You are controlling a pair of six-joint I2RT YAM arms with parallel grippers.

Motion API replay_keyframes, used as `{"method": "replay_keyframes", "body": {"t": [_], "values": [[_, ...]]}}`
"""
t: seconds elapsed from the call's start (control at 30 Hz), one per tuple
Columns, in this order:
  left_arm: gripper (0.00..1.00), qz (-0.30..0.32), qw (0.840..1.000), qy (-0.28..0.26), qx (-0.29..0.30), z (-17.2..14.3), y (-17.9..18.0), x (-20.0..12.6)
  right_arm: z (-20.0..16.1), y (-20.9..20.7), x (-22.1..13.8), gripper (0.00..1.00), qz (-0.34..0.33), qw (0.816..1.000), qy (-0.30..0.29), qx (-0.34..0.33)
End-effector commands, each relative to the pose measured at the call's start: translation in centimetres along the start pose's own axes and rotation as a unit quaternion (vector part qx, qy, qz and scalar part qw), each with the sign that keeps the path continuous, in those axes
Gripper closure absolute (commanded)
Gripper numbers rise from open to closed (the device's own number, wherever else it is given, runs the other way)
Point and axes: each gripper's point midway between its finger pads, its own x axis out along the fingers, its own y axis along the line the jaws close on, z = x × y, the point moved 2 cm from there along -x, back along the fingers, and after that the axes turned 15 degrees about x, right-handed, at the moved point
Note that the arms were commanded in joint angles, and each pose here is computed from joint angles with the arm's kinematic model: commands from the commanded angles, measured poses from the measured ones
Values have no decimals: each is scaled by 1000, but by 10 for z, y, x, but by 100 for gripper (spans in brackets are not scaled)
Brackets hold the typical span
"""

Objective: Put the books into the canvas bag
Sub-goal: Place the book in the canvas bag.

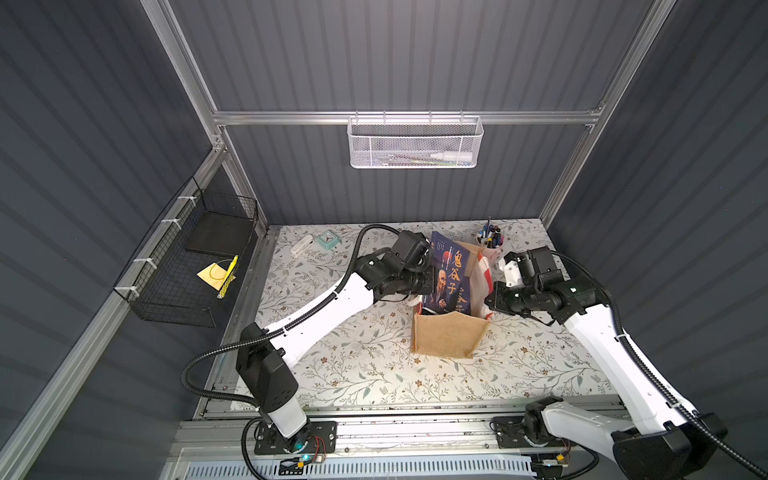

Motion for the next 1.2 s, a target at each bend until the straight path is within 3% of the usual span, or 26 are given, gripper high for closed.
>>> {"method": "replay_keyframes", "body": {"t": [0.0, 0.13, 0.27, 0.67, 0.83, 1.0, 1.13, 1.17], "values": [[100, 0, 998, -42, 42, 20, -20, -38, 6, 10, -10, 97, 18, 1000, -10, -11], [100, 8, 999, -18, 37, 16, -33, -29, 2, 17, -9, 98, 38, 999, 5, -22], [100, 18, 1000, 13, -5, 17, -35, -3, -1, 18, -8, 98, 42, 999, 13, -26], [100, -79, 992, 13, -93, 25, -64, 54, -6, 17, -11, 99, 45, 998, 19, -30], [100, -58, 992, 30, -112, 12, -30, 75, -5, 18, -13, 99, 47, 998, 15, -31], [100, -3, 990, 73, -120, -28, 20, 101, -4, 18, -12, 99, 47, 998, 13, -31], [100, 29, 989, 91, -116, -44, 36, 104, -4, 19, -8, 98, 49, 998, 19, -28], [95, 33, 989, 90, -112, -43, 37, 101, -3, 20, -7, 98, 49, 998, 19, -28]]}}
